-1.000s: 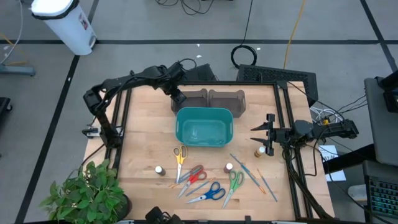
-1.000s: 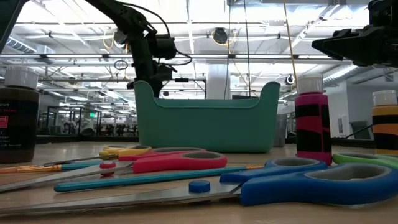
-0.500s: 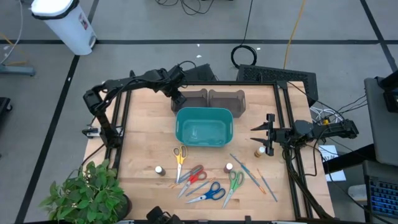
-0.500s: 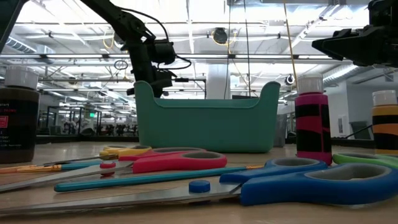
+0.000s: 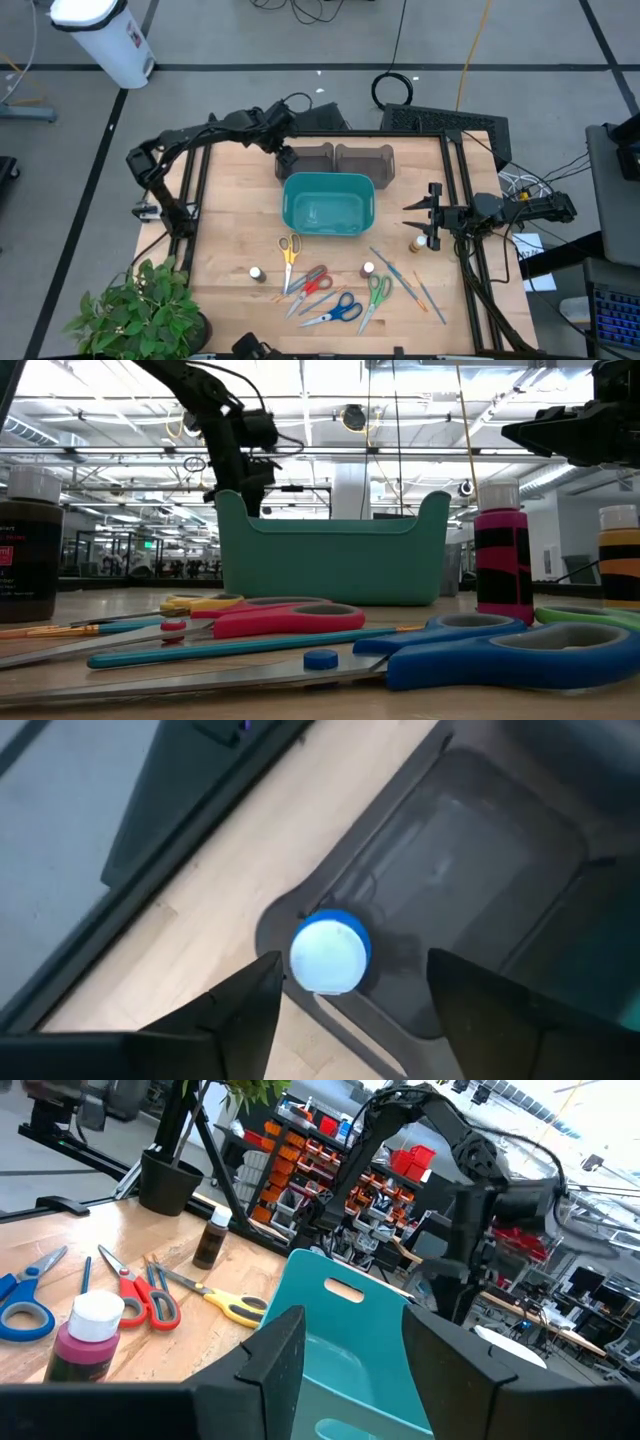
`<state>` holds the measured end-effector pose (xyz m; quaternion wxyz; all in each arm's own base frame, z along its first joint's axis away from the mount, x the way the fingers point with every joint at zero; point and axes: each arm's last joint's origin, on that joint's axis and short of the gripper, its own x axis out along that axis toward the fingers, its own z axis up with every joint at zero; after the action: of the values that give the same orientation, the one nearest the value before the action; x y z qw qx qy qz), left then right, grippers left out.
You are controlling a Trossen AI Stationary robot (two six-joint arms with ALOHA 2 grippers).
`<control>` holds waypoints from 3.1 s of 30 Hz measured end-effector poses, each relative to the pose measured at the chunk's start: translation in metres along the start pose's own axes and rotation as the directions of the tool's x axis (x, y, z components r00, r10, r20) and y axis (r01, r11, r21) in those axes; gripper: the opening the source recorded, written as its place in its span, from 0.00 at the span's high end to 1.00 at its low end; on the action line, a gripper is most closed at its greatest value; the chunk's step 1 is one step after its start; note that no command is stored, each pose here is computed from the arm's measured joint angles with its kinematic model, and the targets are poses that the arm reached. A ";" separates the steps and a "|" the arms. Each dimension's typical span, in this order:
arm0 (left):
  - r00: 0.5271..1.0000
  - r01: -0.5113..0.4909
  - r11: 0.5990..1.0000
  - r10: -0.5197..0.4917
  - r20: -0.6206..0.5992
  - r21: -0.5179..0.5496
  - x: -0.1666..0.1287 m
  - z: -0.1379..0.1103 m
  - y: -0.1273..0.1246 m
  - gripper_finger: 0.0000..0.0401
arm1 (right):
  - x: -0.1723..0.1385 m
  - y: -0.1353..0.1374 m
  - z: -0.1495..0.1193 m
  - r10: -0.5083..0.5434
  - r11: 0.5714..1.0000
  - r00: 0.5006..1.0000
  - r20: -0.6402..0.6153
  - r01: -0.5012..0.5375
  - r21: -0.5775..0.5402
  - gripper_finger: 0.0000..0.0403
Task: Pick & Place Paint Supplies
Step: Put the blue paint bottle into the left black bin, then put the yellow paint bottle into the left black bin
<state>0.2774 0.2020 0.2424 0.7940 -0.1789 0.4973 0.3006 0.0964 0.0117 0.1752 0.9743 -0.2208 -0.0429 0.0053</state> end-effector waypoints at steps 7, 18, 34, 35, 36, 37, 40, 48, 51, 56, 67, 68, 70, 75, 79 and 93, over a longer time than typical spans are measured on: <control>0.990 0.015 1.000 -0.015 0.142 0.000 -0.051 -0.001 0.000 0.36 | 0.000 0.000 0.000 0.000 1.000 1.000 0.000 0.000 0.000 0.60; 0.902 0.220 0.940 -0.298 0.314 0.260 -0.140 -0.030 -0.046 0.36 | 0.000 0.000 0.000 -0.001 1.000 1.000 0.000 0.001 0.000 0.60; 0.780 0.416 0.677 -0.609 0.144 0.608 -0.202 -0.103 -0.128 0.36 | 0.000 0.000 0.000 0.000 1.000 1.000 0.000 0.000 0.000 0.60; 0.787 0.430 0.669 -0.606 0.111 0.606 -0.201 -0.107 -0.132 0.36 | 0.000 0.000 0.000 0.000 1.000 1.000 0.000 0.000 0.000 0.60; 0.793 0.441 0.663 -0.603 0.083 0.604 -0.199 -0.110 -0.136 0.36 | 0.000 0.000 0.000 0.000 1.000 1.000 0.000 0.000 0.000 0.60; 0.800 0.450 0.661 -0.597 0.057 0.600 -0.197 -0.114 -0.140 0.36 | 0.000 0.000 0.000 -0.001 1.000 1.000 0.000 0.001 0.000 0.60; 0.820 0.484 0.668 -0.571 -0.028 0.565 -0.193 -0.125 -0.149 0.36 | 0.000 0.000 0.000 0.000 1.000 1.000 0.000 0.000 0.000 0.60; 0.840 0.513 0.673 -0.521 -0.151 0.532 -0.182 -0.143 -0.175 0.36 | 0.000 0.000 0.000 0.000 1.000 1.000 0.000 0.000 0.000 0.60; 0.844 0.500 0.670 -0.518 -0.137 0.548 -0.178 -0.142 -0.183 0.36 | 0.000 0.000 0.000 0.000 1.000 1.000 0.000 0.000 0.000 0.60; 0.829 0.496 0.674 -0.555 -0.069 0.548 -0.173 -0.134 -0.194 0.36 | 0.000 0.000 0.000 0.000 1.000 1.000 0.000 0.000 0.000 0.60; 0.805 0.447 0.652 -0.592 0.044 0.612 -0.178 -0.109 -0.188 0.36 | 0.000 0.000 0.000 0.000 1.000 1.000 0.000 0.000 0.000 0.60; 0.803 0.437 0.663 -0.592 0.068 0.608 -0.182 -0.104 -0.186 0.36 | 0.000 0.000 0.000 0.000 1.000 1.000 0.000 0.000 0.000 0.60; 0.816 0.401 0.679 -0.570 0.098 0.615 -0.192 -0.098 -0.178 0.36 | 0.000 0.000 0.000 0.000 1.000 1.000 0.000 0.000 0.000 0.60; 0.838 0.273 0.701 -0.509 0.194 0.659 -0.203 -0.085 -0.158 0.36 | 0.000 0.000 0.000 0.000 1.000 1.000 0.000 0.000 0.000 0.60; 0.833 0.225 0.693 -0.502 0.233 0.685 -0.203 -0.078 -0.144 0.36 | 0.000 0.000 0.000 0.000 1.000 1.000 0.000 0.000 0.000 0.60; 0.639 0.186 0.825 -0.514 0.573 0.533 -0.131 -0.096 -0.073 0.36 | 0.000 0.000 0.000 -0.002 1.000 1.000 0.000 0.002 0.000 0.60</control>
<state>0.2169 0.0513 0.3164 0.9831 0.0303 0.1688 0.0645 0.0964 0.0116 0.1752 0.9744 -0.2207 -0.0432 0.0041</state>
